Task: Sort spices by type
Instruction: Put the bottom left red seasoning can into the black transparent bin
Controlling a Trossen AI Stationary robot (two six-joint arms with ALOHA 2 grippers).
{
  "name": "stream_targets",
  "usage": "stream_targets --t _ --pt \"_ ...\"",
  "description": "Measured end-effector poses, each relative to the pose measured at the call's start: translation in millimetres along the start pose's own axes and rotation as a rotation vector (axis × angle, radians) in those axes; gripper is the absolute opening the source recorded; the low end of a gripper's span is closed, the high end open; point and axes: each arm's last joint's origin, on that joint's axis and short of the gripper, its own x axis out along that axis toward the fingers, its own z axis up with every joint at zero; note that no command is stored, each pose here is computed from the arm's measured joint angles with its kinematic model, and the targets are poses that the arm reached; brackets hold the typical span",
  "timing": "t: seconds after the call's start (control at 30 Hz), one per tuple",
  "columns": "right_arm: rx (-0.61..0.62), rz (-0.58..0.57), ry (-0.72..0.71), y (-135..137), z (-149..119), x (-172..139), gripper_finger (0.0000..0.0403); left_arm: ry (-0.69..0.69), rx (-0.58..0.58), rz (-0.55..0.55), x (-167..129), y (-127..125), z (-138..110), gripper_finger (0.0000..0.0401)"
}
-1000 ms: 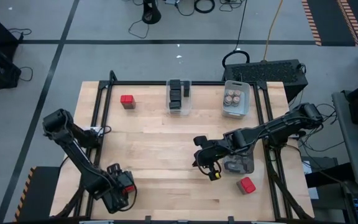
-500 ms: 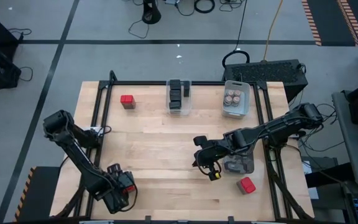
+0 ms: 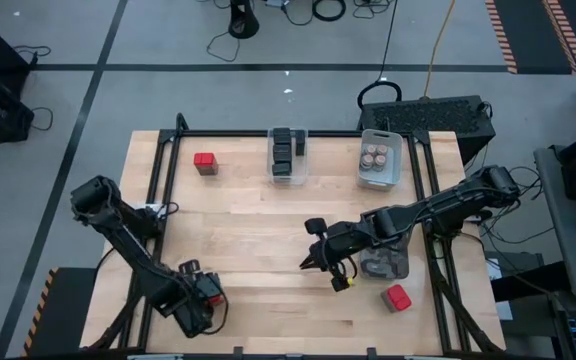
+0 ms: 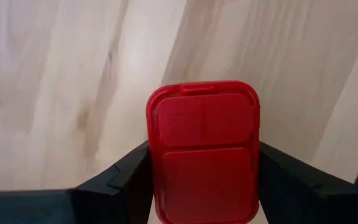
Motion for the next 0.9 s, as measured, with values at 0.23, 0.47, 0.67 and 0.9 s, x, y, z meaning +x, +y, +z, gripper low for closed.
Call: stream_targets --t 0.23,0.47,0.67,0.9 --pt "0.078 -0.013 -0.09 -6 8 -1 0.0041 -0.071 0.156 -0.043 -4 11 50 0.0226" --pt "0.156 -0.011 -0.04 -7 1 9 0.0127 -0.223 0.305 -0.104 -15 23 103 0.0226" --pt "0.272 -0.026 -0.022 -14 -13 43 0.0214 -0.277 0.312 -0.102 -19 36 127 0.0226" --pt "0.267 -0.042 -0.029 -23 -8 59 0.0275 -0.281 0.305 -0.119 -19 43 136 0.0226"
